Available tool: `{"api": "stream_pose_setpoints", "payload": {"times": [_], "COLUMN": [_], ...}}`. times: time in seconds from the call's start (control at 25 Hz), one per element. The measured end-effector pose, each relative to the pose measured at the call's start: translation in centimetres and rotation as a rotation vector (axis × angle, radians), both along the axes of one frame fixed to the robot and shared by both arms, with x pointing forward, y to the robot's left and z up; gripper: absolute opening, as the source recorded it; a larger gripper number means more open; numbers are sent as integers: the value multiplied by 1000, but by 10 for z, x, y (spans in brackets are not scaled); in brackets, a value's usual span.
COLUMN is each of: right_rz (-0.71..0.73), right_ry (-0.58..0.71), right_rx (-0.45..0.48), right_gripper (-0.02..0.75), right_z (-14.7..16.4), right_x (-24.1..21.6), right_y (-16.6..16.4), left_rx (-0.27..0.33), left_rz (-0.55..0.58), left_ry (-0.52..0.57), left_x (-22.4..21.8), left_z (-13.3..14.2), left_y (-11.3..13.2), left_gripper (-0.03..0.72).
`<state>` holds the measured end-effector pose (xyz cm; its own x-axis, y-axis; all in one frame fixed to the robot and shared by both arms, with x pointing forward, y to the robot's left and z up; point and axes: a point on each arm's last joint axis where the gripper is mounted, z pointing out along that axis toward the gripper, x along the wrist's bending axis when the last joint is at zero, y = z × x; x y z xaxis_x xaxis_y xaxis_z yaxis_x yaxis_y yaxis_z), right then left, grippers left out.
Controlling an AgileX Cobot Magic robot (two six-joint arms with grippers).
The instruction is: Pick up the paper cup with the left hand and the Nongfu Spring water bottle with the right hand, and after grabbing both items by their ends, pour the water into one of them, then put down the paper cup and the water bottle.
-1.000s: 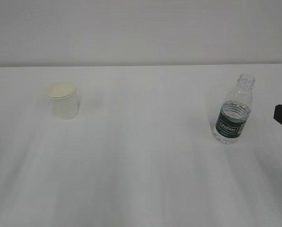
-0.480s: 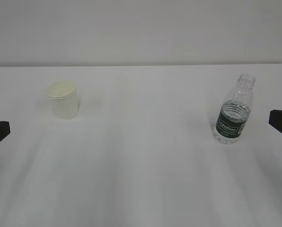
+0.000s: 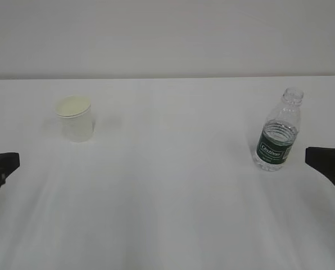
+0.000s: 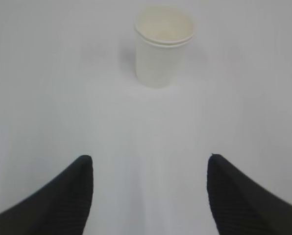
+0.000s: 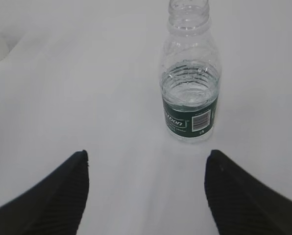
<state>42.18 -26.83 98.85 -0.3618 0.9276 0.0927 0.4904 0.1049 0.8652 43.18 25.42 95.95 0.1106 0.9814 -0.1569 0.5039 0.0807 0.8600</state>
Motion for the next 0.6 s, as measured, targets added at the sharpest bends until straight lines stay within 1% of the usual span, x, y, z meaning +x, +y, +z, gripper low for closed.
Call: {"api": "stream_pose_setpoints", "payload": {"times": [0.2,0.32,0.52,0.6], "right_rz": [7,7,8,9], "right_ry": [-17,-17,-18,-18], "right_rx": [-4,-4,-6,-7], "right_gripper": [524,521,519,519], "right_z": [4,4,4,4], "right_x": [2,2,2,2], "right_y": [0,0,0,0], "left_rx": [5,-15,-36,-34], "left_rz": [-5,-21,-39,-56], "left_ry": [14,6,-43,-61], "left_x": [4,0,-18,-24], "left_z": [-8,-16,-33,-37], "left_y": [-1,-2,1,1], "left_gripper": [518,518,518,516]}}
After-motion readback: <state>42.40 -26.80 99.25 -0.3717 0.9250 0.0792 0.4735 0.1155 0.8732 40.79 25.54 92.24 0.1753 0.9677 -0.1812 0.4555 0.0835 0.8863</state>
